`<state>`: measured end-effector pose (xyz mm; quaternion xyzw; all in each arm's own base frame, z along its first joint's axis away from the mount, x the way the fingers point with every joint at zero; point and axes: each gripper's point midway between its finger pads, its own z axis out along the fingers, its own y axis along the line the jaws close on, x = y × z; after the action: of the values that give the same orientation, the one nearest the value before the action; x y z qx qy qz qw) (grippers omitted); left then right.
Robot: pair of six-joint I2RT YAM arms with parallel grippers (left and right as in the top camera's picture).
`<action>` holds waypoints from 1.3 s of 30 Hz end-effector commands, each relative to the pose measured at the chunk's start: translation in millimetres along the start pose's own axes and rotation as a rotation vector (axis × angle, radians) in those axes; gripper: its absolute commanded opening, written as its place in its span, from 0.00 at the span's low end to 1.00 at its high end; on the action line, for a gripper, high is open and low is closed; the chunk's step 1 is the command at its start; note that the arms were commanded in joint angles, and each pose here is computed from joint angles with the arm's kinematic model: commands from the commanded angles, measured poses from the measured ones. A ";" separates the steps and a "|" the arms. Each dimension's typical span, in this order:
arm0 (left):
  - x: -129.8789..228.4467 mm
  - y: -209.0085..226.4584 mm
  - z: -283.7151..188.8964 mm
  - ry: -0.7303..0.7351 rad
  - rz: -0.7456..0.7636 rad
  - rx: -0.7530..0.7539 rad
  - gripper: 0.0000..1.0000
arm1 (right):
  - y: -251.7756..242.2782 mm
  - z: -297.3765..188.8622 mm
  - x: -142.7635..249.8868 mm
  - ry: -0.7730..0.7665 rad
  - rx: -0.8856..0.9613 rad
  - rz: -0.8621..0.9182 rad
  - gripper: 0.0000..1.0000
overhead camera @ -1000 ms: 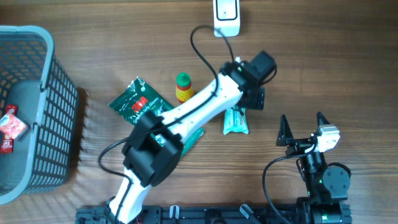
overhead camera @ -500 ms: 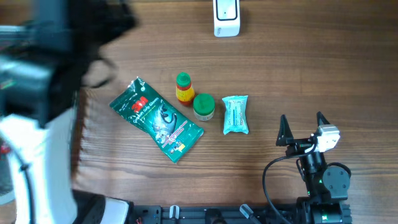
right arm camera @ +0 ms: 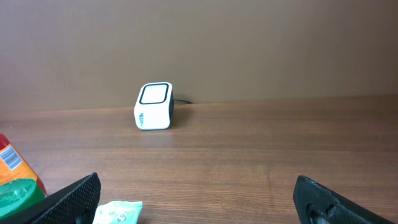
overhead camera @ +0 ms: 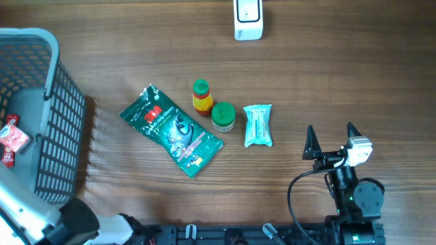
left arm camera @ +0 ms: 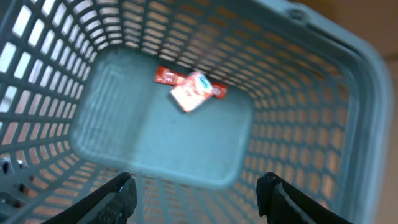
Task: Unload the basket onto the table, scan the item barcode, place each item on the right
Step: 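Place the light-blue tissue pack right of the jars and withdraw, then grasp the red Kleenex tissue pack in the basket with the left gripper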
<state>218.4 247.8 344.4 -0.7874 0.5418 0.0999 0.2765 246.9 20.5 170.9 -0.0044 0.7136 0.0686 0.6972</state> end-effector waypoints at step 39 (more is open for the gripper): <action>100.5 52.7 318.9 -0.009 -0.189 -0.049 0.27 | -0.8 0.1 -0.4 -0.003 0.006 0.017 1.00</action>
<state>262.3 334.2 37.8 -0.8357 0.4531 0.0854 0.2983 246.9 20.5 170.8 -0.0044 0.7137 0.0686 0.6971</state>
